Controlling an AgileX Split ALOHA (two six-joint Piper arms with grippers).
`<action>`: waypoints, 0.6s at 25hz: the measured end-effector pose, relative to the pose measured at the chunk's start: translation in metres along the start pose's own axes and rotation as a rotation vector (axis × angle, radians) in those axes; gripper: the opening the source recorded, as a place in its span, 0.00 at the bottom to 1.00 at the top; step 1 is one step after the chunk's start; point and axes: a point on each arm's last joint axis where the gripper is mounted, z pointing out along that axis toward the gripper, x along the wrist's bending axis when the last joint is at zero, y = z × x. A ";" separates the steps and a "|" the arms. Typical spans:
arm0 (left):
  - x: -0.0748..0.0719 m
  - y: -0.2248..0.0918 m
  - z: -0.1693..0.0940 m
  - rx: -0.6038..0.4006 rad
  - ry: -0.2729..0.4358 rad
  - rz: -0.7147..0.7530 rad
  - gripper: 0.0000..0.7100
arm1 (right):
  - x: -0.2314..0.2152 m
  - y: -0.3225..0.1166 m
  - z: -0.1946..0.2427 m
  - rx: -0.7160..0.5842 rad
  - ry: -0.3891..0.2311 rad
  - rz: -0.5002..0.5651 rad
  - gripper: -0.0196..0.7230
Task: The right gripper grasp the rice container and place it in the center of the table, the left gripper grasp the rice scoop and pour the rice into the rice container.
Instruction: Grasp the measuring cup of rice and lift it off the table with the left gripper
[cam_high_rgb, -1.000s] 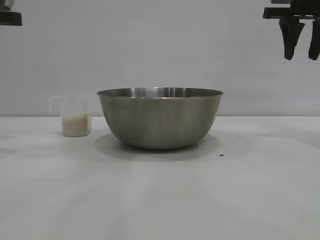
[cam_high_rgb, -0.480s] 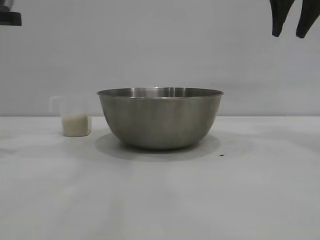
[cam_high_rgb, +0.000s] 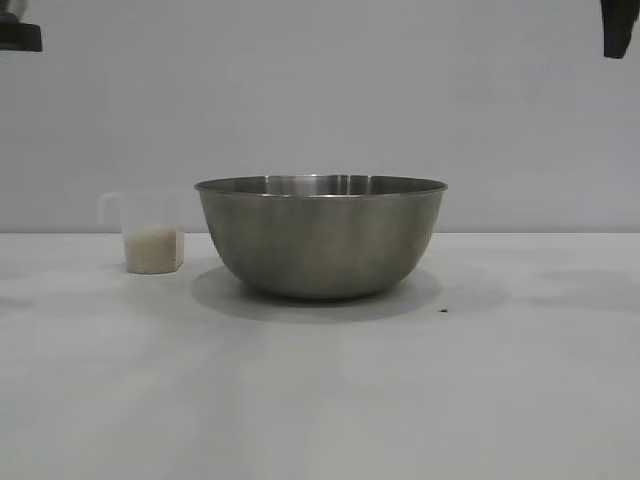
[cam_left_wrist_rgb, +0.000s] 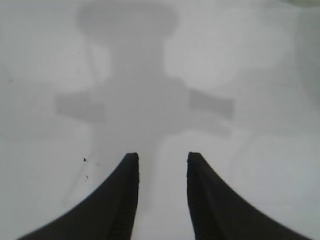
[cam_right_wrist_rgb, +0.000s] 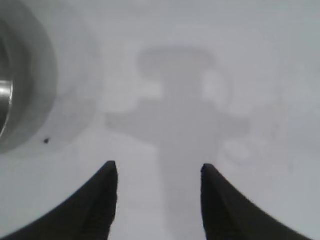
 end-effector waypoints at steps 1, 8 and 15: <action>0.000 0.000 0.000 0.000 -0.002 -0.001 0.35 | 0.000 -0.008 -0.002 -0.011 0.000 0.003 0.47; -0.001 0.000 0.000 0.003 -0.015 -0.008 0.35 | -0.003 -0.060 -0.021 -0.094 0.003 0.020 0.47; -0.002 0.000 0.000 0.004 -0.022 -0.012 0.35 | -0.004 -0.101 -0.035 -0.169 0.011 0.032 0.47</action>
